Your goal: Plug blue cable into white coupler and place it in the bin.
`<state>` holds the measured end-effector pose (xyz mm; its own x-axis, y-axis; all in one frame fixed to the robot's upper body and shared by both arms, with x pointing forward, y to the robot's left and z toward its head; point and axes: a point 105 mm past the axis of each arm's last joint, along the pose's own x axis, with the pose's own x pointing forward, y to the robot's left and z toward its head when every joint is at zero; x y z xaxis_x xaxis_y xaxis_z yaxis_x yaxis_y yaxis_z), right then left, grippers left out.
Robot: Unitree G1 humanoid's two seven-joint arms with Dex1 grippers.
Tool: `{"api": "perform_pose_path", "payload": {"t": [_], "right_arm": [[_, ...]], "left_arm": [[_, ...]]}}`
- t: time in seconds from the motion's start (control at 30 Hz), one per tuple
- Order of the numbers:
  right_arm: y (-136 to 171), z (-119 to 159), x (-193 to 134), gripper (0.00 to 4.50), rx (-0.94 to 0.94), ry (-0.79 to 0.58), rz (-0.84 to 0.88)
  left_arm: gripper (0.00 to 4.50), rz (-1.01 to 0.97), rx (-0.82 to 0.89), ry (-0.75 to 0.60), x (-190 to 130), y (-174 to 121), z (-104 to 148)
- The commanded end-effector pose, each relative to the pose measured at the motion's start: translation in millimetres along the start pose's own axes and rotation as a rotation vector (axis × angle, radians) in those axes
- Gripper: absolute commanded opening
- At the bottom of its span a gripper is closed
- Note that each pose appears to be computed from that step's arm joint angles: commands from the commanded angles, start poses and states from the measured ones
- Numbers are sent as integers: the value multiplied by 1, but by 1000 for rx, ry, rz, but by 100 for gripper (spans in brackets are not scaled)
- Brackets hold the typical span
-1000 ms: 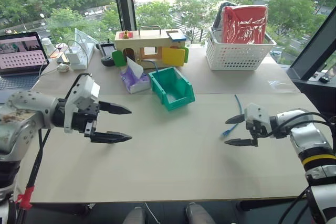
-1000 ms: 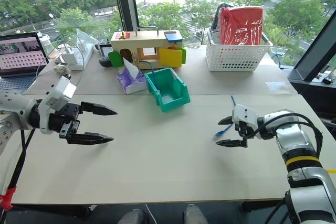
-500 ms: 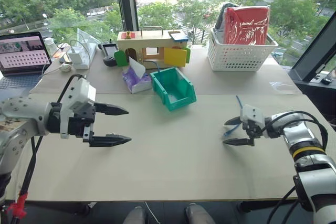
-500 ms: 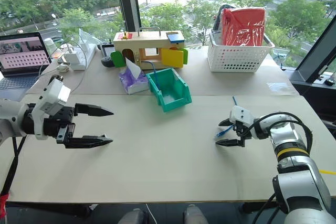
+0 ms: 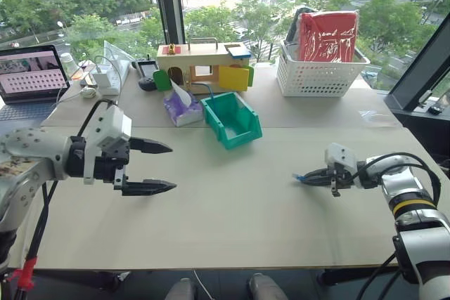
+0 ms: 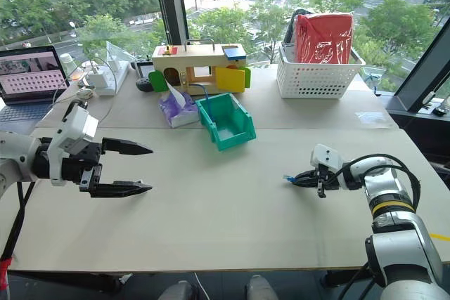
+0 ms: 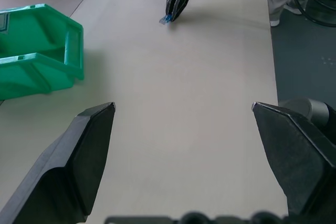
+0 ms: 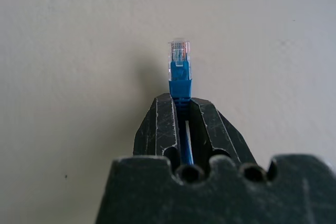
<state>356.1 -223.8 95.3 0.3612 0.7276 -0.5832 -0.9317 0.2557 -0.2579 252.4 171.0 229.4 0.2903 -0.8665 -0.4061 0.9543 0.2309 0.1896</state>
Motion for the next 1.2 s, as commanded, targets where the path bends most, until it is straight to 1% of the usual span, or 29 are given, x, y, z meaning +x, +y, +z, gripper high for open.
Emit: {"api": "perform_pose_path", "payload": {"t": [0.03,0.07,0.1,0.17,0.23,0.33,0.47,0.5,0.53,0.57,0.6,0.67,0.7,0.73,0.77,0.8,0.83,0.9,1.03,1.2], "right_arm": [[17,55,46,1,-96,-119,67],[31,72,60,1,-96,-157,110],[40,81,68,1,-89,-177,136],[58,96,84,1,-82,-195,190],[68,106,102,1,-88,-195,218],[79,106,119,1,-165,-127,267],[78,105,129,1,-125,-96,280],[77,102,128,99,-122,-81,285],[77,101,127,124,-119,-76,287],[76,103,125,167,-107,-86,284],[75,106,123,194,-98,-100,278],[72,111,119,263,-81,-127,261],[72,114,115,306,-68,-150,258],[72,120,110,339,-64,-185,257],[72,126,105,358,-68,-217,247],[70,131,102,408,-71,-241,230],[69,137,98,436,-72,-259,214],[68,143,93,436,-75,-274,201],[58,156,78,436,-50,-317,124],[50,161,68,436,-40,-319,48]], "left_arm": [[450,45,98,-5,18,9,2],[450,38,114,-3,26,8,0],[450,31,123,-1,30,8,-2],[450,26,164,-5,40,10,-2],[450,28,224,-11,49,14,-2],[450,-16,285,4,64,14,-4],[450,-89,335,52,79,12,-14],[450,-105,336,55,82,10,-16],[450,-118,330,50,85,8,-18],[450,-134,310,42,89,4,-21],[450,-148,299,43,92,1,-26],[450,-159,292,55,96,-1,-32],[450,-146,285,84,98,0,-39],[450,-131,275,114,101,2,-47],[450,-124,252,125,104,3,-52],[450,-121,231,128,107,3,-56],[450,-125,220,132,110,2,-59],[450,-129,217,138,113,1,-63],[450,-65,172,187,127,14,-83],[450,-98,167,224,134,8,-95]]}}
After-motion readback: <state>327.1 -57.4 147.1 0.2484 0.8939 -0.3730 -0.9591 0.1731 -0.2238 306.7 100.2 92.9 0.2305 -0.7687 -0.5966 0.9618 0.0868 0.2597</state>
